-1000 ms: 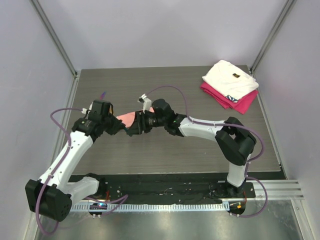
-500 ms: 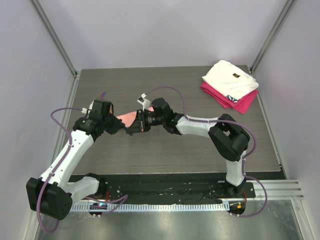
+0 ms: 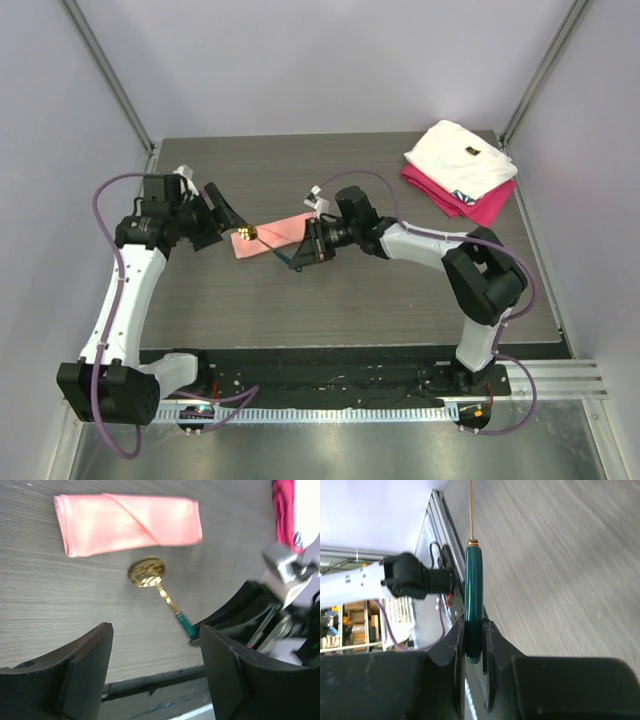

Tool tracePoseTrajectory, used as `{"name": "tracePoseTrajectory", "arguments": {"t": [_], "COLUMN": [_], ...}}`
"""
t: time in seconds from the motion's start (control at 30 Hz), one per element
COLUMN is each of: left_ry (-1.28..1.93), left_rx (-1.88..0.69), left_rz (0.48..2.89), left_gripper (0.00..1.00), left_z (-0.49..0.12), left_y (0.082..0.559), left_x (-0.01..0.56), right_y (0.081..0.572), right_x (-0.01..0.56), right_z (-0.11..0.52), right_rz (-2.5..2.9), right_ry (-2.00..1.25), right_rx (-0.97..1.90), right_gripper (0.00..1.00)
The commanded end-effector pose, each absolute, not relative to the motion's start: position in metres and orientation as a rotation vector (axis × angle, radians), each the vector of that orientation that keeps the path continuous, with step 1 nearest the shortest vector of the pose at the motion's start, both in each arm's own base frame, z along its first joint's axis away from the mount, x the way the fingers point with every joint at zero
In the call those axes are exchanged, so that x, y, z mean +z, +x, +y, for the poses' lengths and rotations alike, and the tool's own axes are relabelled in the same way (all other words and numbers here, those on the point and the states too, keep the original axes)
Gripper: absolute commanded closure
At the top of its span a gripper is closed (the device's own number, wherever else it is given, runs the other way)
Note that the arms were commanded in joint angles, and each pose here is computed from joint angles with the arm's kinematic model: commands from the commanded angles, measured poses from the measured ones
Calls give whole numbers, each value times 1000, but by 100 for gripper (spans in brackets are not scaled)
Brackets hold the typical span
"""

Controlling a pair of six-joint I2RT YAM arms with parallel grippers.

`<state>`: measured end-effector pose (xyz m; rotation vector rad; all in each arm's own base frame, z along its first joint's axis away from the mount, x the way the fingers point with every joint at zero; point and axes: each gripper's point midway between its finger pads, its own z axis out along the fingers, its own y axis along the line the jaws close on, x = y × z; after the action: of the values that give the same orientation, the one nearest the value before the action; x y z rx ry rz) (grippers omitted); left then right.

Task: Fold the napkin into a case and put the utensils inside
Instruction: Pass from the left arm to the right, then pass from the right arm to the left

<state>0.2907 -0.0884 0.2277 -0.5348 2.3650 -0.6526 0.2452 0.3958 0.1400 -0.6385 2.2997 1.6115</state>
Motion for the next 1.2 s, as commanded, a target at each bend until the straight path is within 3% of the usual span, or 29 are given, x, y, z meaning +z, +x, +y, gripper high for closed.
{"name": "tracePoseTrajectory", "arguments": {"t": [0.0, 0.37, 0.57, 0.7, 0.83, 1.0, 1.17], "left_ry": [-156, 67, 48, 8, -28, -52, -23], "left_rx": [-771, -1102, -1095, -1060, -1044, -1033, -1147], "left_rz": [2429, 2395, 2367, 2418, 2471, 2494, 2469], "left_gripper": [28, 32, 30, 41, 44, 37, 40], "left_z": [-108, -145, -144, -140, -137, -136, -146], "left_y": [262, 230, 223, 224, 224, 226, 222], "left_x": [227, 223, 218, 207, 197, 191, 195], "right_y": [212, 174, 164, 164, 160, 158, 156], "right_x": [166, 168, 161, 165, 169, 175, 176], "right_z": [370, 344, 338, 336, 335, 334, 334], "right_rz": [2254, 2239, 2255, 2243, 2235, 2213, 2215], "right_ry": [-781, -850, -865, -866, -874, -890, -897], "right_rx": [1699, 1755, 1769, 1765, 1770, 1785, 1809], "right_gripper": [99, 99, 99, 99, 99, 99, 99]}}
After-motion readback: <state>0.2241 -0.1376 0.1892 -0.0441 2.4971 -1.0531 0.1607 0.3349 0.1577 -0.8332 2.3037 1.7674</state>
